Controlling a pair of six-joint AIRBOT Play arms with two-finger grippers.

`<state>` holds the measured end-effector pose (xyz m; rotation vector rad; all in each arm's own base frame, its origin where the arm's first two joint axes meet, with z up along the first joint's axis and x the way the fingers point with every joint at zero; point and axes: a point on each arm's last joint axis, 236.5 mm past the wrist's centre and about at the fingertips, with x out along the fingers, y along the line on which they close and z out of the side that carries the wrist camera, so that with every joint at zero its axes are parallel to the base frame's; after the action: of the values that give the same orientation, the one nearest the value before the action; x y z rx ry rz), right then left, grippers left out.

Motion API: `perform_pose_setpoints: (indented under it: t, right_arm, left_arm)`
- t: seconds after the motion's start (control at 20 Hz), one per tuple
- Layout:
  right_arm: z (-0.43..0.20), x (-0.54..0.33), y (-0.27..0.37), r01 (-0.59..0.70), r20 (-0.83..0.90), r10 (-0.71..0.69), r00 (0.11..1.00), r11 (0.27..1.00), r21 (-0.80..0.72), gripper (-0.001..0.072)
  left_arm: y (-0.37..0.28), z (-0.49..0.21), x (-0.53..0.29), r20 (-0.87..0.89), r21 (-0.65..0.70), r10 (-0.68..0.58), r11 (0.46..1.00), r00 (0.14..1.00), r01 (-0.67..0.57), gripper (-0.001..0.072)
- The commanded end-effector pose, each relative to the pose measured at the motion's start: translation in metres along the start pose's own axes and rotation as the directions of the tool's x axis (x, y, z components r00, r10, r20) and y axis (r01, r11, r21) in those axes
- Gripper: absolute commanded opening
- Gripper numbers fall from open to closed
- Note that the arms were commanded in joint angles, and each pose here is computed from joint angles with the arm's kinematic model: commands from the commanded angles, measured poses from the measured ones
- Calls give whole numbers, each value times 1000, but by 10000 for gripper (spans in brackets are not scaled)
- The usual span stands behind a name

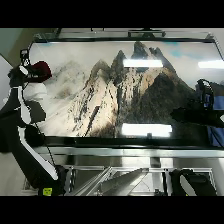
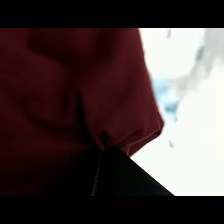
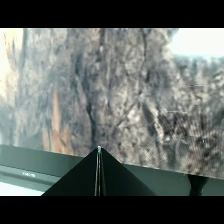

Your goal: Fold the shirts.

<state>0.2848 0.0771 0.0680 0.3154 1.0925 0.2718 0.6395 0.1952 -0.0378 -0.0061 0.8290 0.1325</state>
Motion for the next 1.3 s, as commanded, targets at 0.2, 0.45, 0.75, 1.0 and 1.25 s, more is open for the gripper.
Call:
perform_pose_setpoints:
  t: [0.2,0.45,0.75,1.0,1.25]
  right_arm:
    - [0,0,0,1,0,-1,1000,1000,1,20]
    - [0,0,0,1,0,-1,1000,1000,1,20]
    - [0,0,0,0,1,0,1000,1000,1,19]
    - [-13,-1,9,-37,-54,37,998,999,14,20]
    - [-13,1,12,-52,-58,52,997,999,11,554]
  left_arm:
    - [-99,56,-131,8,134,-122,984,993,120,24]
    - [-231,-23,-191,-267,88,-430,880,862,466,24]
    - [-348,-164,-269,-660,3,-539,695,524,719,22]
    - [-436,-240,-373,-778,-69,-586,438,227,896,21]
    - [-457,-237,-399,-752,56,-590,388,295,920,468]
